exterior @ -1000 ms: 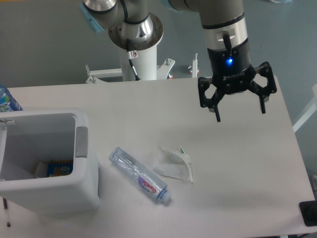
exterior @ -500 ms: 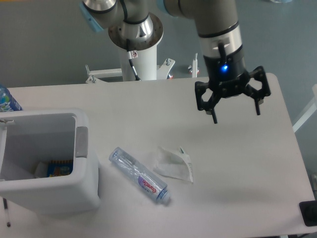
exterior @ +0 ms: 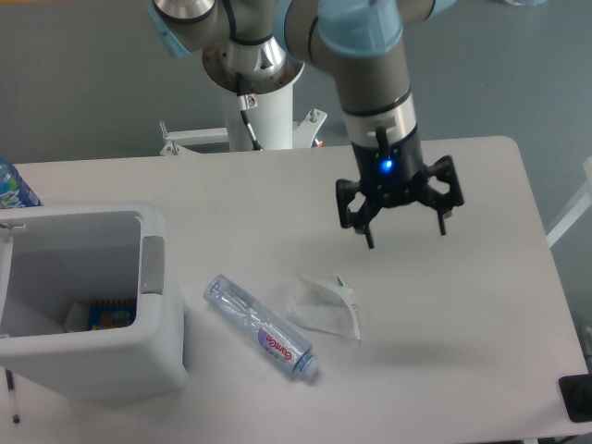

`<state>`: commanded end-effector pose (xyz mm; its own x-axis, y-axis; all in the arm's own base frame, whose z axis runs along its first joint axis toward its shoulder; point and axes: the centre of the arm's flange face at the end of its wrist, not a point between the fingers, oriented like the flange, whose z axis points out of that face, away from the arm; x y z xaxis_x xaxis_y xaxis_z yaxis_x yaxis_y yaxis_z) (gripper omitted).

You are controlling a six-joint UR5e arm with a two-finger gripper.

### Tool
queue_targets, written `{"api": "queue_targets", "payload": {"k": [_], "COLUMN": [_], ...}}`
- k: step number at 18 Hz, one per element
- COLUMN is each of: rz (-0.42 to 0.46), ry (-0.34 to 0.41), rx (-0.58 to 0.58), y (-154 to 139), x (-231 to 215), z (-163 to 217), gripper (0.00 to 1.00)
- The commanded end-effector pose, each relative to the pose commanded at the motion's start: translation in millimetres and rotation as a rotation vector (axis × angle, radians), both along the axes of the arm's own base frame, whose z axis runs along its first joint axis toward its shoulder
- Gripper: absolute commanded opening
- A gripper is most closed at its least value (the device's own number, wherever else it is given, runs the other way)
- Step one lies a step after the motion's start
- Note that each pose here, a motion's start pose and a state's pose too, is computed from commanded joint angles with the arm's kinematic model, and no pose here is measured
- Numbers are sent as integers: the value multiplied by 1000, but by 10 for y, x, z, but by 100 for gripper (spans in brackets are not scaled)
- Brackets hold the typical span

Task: Place the trash in the trash can
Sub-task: 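Move the gripper over the crumpled white tissue and lower toward it, then close the gripper on the white tissue and lift it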

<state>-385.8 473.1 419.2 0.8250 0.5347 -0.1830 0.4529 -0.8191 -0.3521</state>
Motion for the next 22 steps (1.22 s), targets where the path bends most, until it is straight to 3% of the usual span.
{"api": "queue_targets", "payload": {"k": [2, 6, 14, 22], "rz": [2, 88, 139, 158], "ry": [-48, -131, -301, -322], "rx": [-17, -29, -61, -114], "y": [83, 49, 145, 227], "x": [73, 119, 135, 178], "z": [-252, -603, -1314, -1644], "gripper": [100, 100, 100, 100]}}
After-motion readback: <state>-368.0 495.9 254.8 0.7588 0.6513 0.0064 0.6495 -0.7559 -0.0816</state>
